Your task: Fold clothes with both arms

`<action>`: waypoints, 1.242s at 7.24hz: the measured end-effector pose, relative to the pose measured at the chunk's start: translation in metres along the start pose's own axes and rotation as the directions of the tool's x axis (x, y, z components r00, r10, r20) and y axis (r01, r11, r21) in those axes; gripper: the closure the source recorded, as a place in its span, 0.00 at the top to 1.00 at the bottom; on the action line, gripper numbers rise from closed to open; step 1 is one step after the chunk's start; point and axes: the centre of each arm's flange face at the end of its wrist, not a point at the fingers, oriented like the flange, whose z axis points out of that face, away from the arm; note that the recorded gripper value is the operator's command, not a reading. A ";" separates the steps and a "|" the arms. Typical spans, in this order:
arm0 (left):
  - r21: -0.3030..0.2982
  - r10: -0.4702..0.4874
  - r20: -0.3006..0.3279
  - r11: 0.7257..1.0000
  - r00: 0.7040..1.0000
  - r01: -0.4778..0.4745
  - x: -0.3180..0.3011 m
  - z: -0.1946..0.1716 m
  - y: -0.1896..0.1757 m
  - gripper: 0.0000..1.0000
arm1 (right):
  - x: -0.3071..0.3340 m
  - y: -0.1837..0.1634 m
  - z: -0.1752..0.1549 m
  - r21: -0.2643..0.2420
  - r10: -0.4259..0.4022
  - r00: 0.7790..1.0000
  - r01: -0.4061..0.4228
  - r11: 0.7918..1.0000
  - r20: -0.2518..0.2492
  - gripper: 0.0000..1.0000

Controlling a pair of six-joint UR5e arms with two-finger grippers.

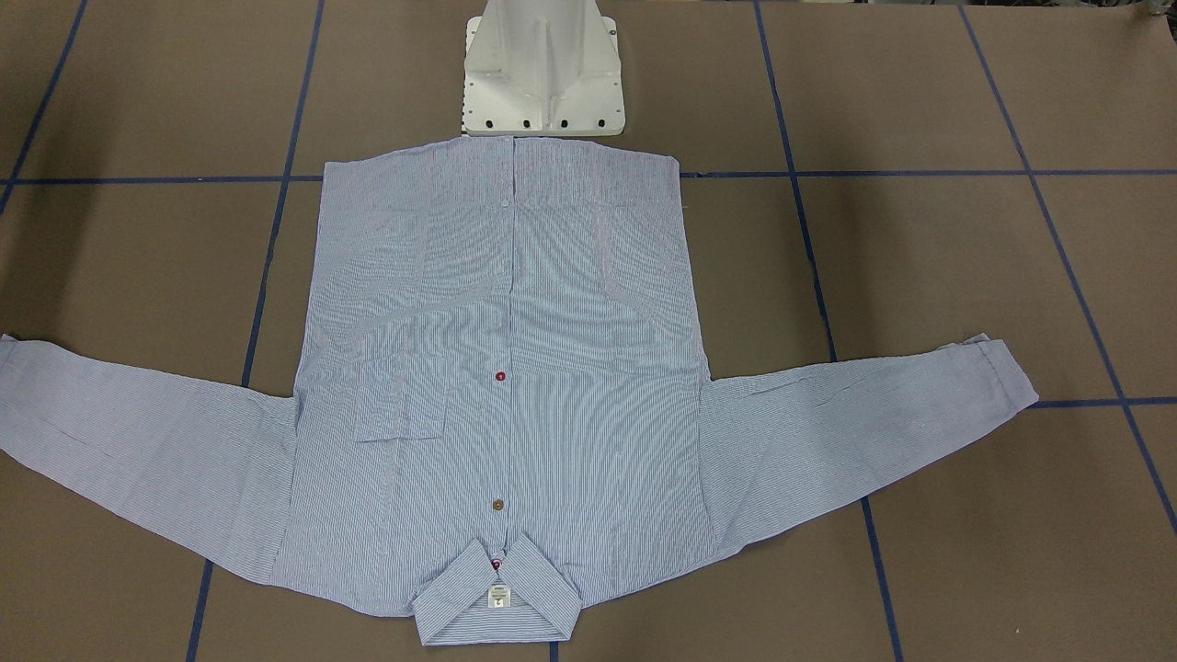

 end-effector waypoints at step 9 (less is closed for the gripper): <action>0.216 0.124 0.017 0.968 0.992 -0.125 0.052 -0.058 -0.061 0.99 | -0.051 -0.079 0.086 0.132 -0.274 0.959 0.264 0.955 0.064 1.00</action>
